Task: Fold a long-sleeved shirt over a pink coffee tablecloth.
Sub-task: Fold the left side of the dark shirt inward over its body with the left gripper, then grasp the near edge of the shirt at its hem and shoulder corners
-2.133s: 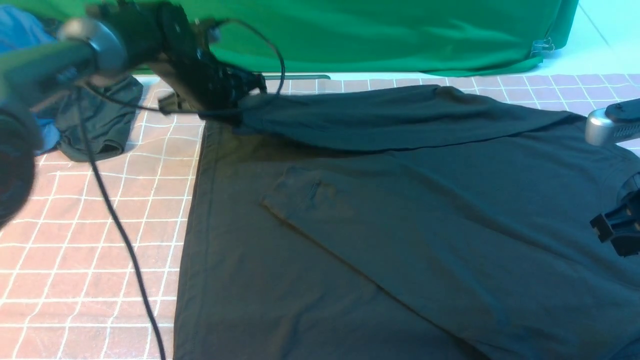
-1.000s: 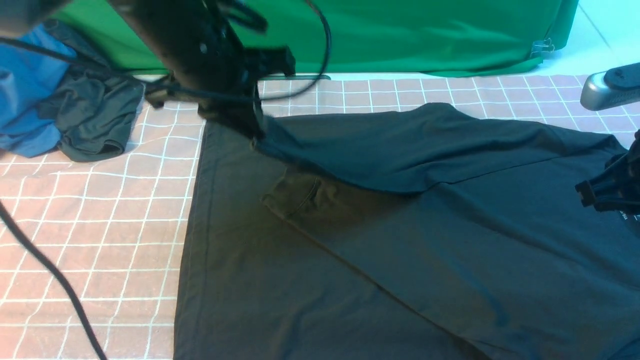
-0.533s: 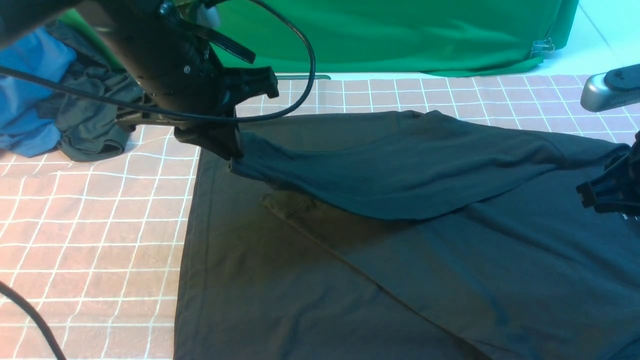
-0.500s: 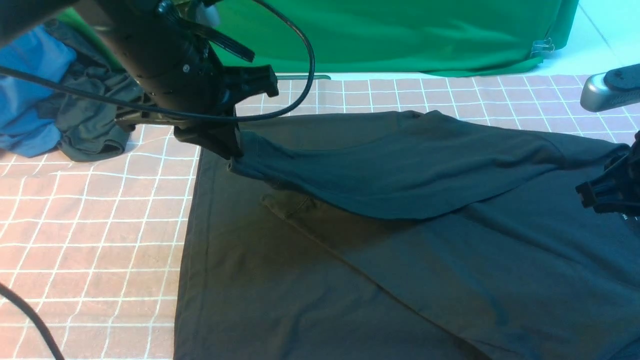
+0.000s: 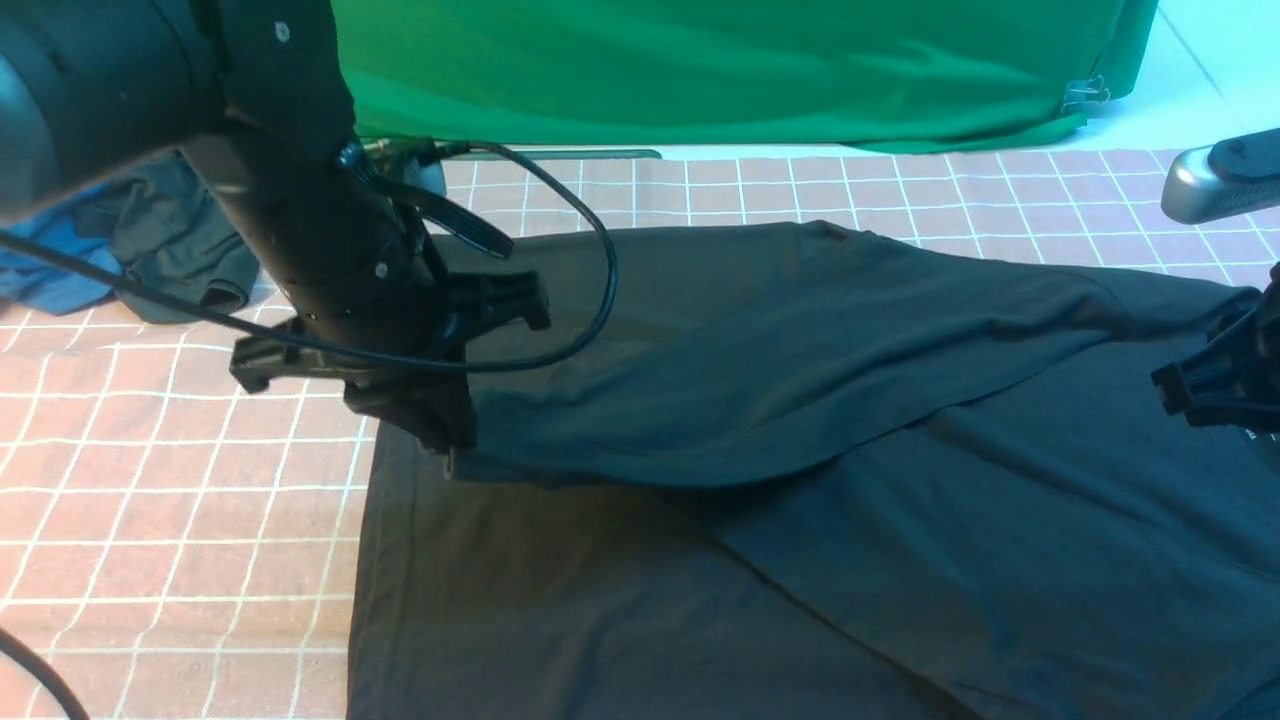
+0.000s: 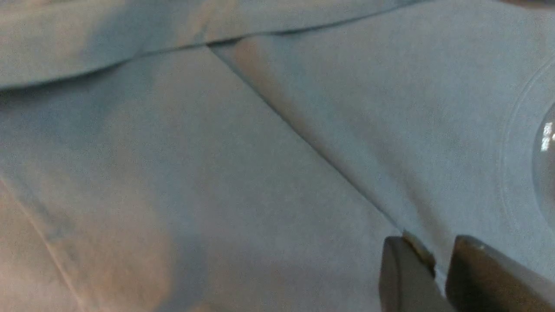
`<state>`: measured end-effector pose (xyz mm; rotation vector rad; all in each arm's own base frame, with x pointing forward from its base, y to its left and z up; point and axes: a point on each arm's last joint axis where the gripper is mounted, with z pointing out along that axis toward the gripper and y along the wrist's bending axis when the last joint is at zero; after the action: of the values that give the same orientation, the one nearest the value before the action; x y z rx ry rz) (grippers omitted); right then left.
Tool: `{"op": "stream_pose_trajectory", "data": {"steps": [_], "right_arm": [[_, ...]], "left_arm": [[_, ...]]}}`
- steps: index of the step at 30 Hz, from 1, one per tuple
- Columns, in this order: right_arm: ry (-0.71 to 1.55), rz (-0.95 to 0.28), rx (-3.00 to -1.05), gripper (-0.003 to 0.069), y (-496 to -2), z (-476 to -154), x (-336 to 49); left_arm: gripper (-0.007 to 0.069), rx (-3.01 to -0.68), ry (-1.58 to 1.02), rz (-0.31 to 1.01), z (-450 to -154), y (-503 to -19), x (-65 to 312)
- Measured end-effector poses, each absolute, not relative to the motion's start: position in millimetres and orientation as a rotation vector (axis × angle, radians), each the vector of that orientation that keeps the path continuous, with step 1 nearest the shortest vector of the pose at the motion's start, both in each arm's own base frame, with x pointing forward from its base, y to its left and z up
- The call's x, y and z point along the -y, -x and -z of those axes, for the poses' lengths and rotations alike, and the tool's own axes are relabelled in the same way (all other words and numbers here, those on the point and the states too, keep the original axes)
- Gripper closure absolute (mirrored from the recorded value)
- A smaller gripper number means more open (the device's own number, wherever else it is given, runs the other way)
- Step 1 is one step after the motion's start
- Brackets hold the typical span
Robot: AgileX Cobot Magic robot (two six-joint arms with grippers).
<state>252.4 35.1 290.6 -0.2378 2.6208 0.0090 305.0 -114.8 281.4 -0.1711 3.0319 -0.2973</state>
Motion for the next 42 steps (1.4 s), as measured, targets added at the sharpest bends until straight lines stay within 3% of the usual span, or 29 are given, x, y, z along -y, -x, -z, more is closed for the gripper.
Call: {"op": "stream_pose_trajectory", "data": {"steps": [3, 7, 13, 17, 20, 26, 35, 42], "right_arm": [[0.215, 0.007, -2.6, 0.0451, -255, -292, -33], [0.12, 0.04, -2.596, 0.0436, -266, -298, -16], [-0.167, 0.073, -2.679, 0.0421, -299, -294, 41], [-0.274, -0.017, -2.705, 0.0387, -325, -279, 56], [-0.291, -0.076, -2.737, 0.0328, -348, -261, 59], [-0.317, -0.113, -2.808, 0.0136, -395, -209, 66], [-0.343, -0.151, -2.754, 0.0096, -439, -178, 73], [-0.337, -0.2, -2.738, 0.0102, -456, -163, 73]], "left_arm": [[0.0573, -3.033, 0.161, 0.275, -280, -305, 113], [0.0482, -3.02, 0.137, 0.202, -279, -306, 109], [0.0248, -3.0, 0.118, 0.148, -279, -308, 106], [0.0176, -2.979, 0.122, 0.172, -279, -310, 107], [0.0173, -2.977, 0.126, 0.185, -279, -310, 108], [0.0197, -2.977, 0.127, 0.187, -279, -310, 108], [0.0272, -2.977, 0.128, 0.191, -279, -310, 109], [0.0273, -2.963, 0.129, 0.198, -280, -311, 109]]}}
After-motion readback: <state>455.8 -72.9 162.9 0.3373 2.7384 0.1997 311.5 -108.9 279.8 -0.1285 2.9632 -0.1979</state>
